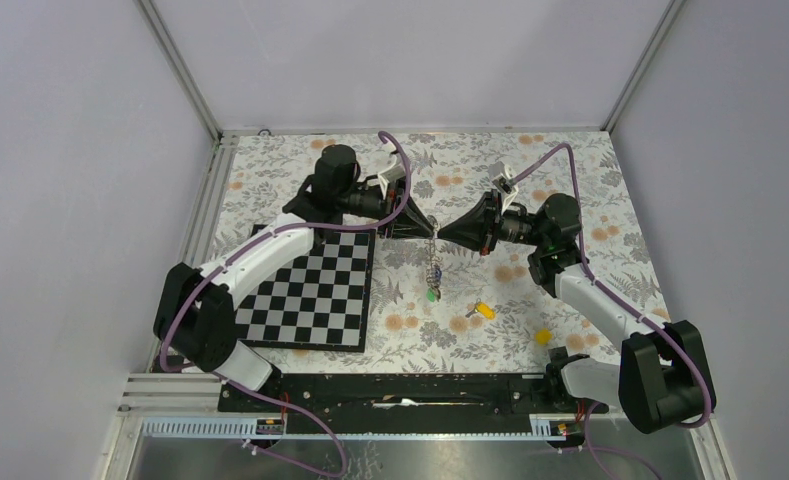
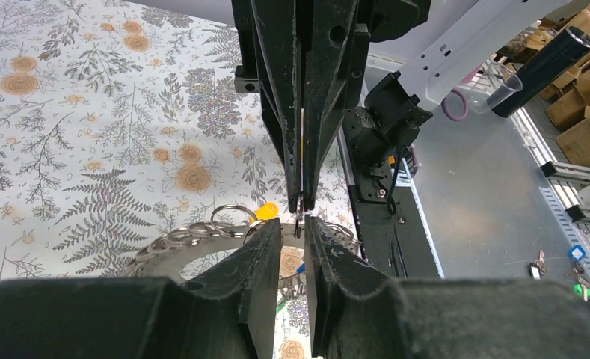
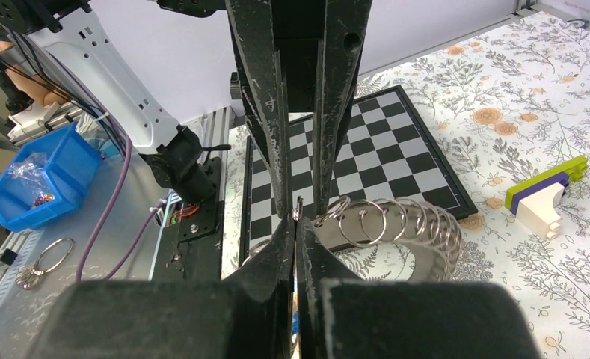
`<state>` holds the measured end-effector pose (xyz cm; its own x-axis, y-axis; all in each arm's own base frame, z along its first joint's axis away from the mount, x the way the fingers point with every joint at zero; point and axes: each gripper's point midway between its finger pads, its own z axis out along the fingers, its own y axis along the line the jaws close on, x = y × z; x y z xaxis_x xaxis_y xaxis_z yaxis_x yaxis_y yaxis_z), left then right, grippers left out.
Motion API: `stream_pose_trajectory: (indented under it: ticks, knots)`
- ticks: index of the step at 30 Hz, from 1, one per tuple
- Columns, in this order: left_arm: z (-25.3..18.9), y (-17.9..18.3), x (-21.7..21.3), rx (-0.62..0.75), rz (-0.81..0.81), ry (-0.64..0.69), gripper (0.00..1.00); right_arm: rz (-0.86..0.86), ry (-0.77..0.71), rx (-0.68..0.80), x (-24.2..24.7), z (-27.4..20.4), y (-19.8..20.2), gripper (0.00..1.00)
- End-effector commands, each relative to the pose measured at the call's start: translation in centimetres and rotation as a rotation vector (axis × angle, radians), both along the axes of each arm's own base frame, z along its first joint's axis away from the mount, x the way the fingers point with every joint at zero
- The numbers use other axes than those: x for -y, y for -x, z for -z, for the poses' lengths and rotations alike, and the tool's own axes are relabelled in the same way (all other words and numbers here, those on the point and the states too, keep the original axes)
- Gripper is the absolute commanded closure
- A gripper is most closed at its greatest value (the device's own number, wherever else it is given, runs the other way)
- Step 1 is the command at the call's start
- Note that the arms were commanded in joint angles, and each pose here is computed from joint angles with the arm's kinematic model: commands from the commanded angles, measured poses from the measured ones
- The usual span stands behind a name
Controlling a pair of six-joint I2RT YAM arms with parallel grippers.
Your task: Put the keys on the keyring
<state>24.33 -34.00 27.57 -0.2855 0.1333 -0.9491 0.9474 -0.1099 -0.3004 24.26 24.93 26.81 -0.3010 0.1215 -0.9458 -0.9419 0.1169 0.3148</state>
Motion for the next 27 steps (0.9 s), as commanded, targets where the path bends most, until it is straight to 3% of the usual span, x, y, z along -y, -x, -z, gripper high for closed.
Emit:
stream_pose_trajectory:
  ticks: [1,13,18,22,27]
  knots:
    - [-1.4,0.2,0.4,0.038,0.041,0.046,0.78,-0.006,-0.02,0.076,0.1,-1.2,0.0,1.0]
    - [-0.6,0.8,0.7,0.026,0.061,0.038,0.81,-0.002,-0.02,0.076,0.1,-1.2,-0.1,1.0]
    - [-0.6,1.0,0.8,0.025,0.071,0.038,0.88,0.0,-0.016,0.076,0.1,-1.0,-0.1,1.0]
    - [-0.9,1.1,0.8,0.033,0.072,0.043,1.0,0.002,-0.008,0.075,0.1,-0.8,-0.2,1.0]
    - [-0.5,0.9,0.4,0.157,0.047,0.008,1.0,0.015,0.023,0.105,0.4,-0.1,-0.5,0.96]
